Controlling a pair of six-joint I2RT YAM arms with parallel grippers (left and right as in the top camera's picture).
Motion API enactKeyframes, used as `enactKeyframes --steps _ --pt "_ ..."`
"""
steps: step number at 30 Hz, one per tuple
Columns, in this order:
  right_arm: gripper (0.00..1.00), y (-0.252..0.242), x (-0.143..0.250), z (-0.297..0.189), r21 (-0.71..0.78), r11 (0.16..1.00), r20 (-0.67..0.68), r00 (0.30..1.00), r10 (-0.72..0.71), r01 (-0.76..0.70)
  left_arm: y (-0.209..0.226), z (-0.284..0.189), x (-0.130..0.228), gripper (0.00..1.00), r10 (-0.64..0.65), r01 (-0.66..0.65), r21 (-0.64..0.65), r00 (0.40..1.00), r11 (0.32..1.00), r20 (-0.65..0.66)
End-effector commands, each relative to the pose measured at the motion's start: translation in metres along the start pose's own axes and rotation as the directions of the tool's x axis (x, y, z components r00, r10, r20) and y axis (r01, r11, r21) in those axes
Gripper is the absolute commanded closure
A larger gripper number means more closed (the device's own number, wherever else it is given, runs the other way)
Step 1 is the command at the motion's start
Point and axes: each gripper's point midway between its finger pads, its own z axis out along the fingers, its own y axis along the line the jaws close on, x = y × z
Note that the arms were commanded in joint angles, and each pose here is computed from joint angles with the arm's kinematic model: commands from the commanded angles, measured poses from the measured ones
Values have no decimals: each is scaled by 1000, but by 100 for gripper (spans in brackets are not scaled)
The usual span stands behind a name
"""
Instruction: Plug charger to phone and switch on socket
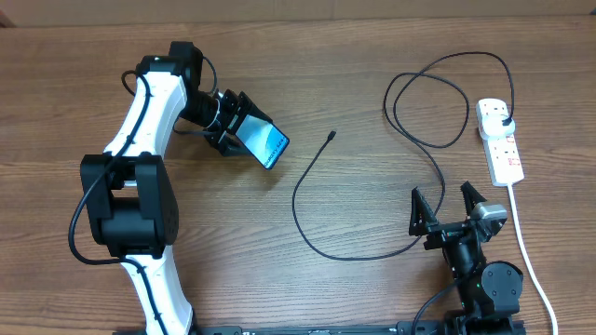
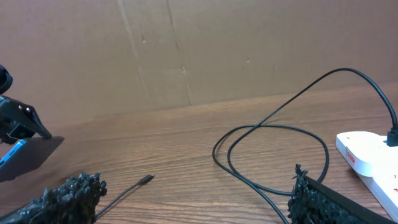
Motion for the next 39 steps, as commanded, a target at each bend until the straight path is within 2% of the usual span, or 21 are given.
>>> enactKeyframes --steps 1,6,11,18,39 --pt "0 -1 2 0 8 1000 5 1000 -2 2 -23 -8 13 40 -20 25 86 998 996 -56" --pt "0 -1 2 0 8 1000 5 1000 -2 2 -28 -5 21 42 -24 33 101 996 994 -89" --pt "0 -1 2 0 8 1000 5 1000 -2 2 -29 -2 29 43 -134 144 82 983 986 -124" --pt "0 -1 2 0 8 1000 5 1000 -2 2 -36 -3 36 43 -203 223 102 963 969 -179" --pt "0 -1 2 0 8 1000 5 1000 -2 2 -50 -9 52 44 -216 269 157 932 950 -290"
